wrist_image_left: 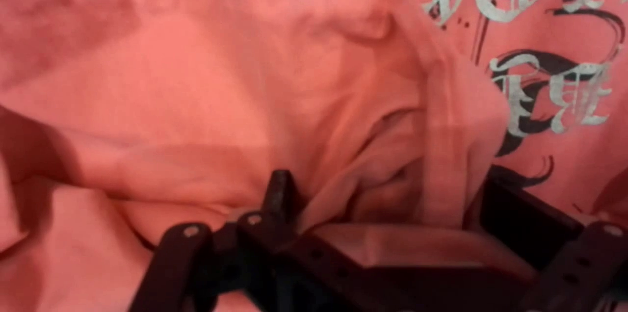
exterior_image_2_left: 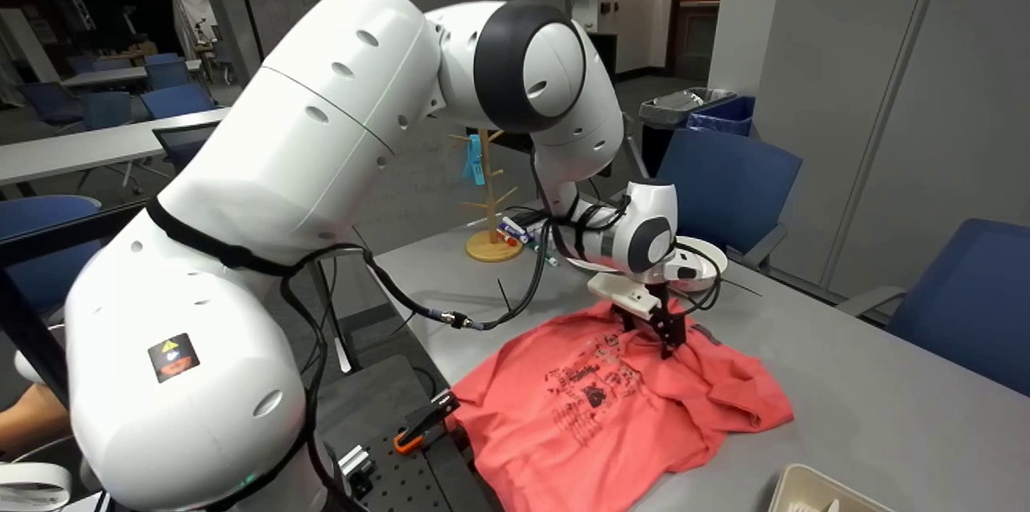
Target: Fold the right sleeve and then the left sleeve of the sweatshirt, fold the sweatshirt in half from bottom to top
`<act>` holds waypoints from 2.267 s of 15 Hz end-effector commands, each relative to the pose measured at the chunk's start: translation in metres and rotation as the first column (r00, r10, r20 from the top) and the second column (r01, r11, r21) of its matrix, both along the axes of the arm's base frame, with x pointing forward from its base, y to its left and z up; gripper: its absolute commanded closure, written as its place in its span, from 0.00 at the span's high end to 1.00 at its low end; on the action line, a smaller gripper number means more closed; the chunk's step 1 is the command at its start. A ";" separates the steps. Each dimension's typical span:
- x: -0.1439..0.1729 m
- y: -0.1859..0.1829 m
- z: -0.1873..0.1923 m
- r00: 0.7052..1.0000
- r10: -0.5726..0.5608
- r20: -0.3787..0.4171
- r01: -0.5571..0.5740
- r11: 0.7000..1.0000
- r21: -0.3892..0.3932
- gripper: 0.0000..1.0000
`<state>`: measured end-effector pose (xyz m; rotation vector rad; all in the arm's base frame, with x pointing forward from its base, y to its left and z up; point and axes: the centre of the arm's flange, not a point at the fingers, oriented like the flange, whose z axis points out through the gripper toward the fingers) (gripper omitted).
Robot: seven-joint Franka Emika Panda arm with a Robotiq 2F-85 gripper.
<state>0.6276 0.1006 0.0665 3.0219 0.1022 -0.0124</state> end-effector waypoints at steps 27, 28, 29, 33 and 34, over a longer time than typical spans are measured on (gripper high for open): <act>-0.205 0.041 0.029 0.964 0.247 -0.098 -0.251 0.967 -0.035 1.00; -0.210 0.043 0.029 0.957 0.270 -0.106 -0.275 0.961 -0.034 1.00; -0.215 0.045 0.031 0.947 0.300 -0.118 -0.305 0.952 -0.029 1.00; -0.232 0.055 0.039 0.904 0.403 -0.144 -0.407 0.914 0.002 1.00; -0.236 0.058 0.042 0.892 0.427 -0.150 -0.430 0.903 0.014 1.00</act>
